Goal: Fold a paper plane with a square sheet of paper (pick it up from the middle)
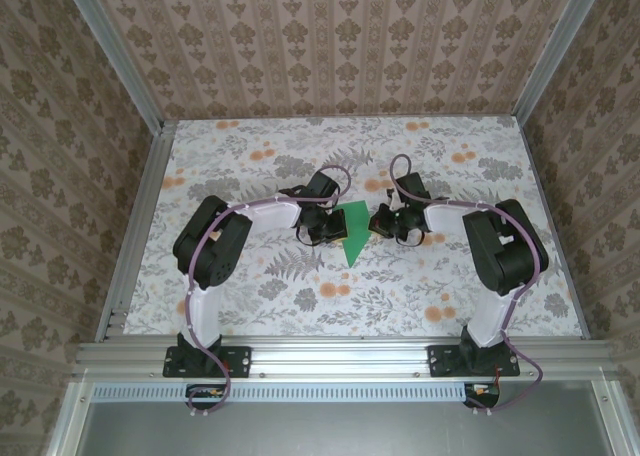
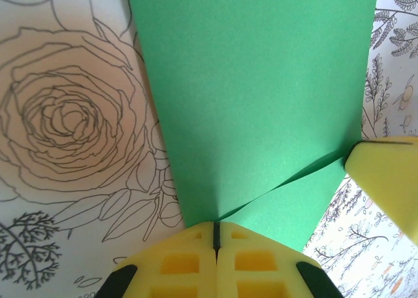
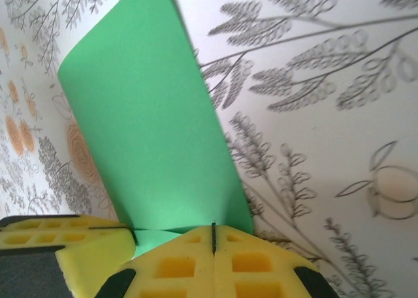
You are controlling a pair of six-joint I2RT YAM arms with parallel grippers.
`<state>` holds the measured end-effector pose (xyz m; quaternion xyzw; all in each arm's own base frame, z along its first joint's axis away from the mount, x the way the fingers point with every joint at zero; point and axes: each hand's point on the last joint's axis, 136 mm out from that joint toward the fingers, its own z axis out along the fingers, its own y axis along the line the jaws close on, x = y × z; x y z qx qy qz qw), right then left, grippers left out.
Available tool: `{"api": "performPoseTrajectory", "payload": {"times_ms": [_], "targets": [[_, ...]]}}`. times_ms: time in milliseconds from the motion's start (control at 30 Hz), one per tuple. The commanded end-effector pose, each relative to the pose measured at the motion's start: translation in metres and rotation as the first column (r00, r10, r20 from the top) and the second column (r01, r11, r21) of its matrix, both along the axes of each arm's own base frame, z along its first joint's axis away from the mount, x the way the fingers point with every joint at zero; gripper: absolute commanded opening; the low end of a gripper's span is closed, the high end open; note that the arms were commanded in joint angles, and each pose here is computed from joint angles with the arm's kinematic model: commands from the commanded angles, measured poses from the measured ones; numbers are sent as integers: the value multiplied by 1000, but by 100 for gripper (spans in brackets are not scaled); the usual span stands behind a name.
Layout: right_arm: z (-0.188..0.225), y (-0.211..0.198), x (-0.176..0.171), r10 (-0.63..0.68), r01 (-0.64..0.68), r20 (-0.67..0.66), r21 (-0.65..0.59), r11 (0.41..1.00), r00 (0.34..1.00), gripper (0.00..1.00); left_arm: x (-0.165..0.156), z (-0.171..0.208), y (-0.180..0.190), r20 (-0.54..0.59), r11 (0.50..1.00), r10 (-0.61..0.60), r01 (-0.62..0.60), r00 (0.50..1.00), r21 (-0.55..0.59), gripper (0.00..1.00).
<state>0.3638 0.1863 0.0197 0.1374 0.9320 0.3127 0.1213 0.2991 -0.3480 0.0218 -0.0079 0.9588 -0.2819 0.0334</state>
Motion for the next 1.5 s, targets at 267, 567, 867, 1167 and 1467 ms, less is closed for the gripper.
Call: {"api": "performPoseTrajectory", "payload": {"times_ms": [267,567,867,1167,1467], "targets": [[4,-12,6,-25,25,7,-28,999,1000,3,-16,-27,19,-63,993,-24,31,998,117,1],[51,1,2,13,-20,121,57,998,993,6,4,-8,4,64,982,-162,155,985,104,2],[30,16,-23,76,-80,62,66,995,995,7,21,4,-14,172,938,-343,327,924,116,2],[6,40,-29,130,-130,5,93,987,992,7,31,22,-9,210,947,-317,296,925,126,2],[-10,38,-28,110,-107,-29,75,991,994,6,40,71,10,321,985,-153,120,935,120,8]]}}
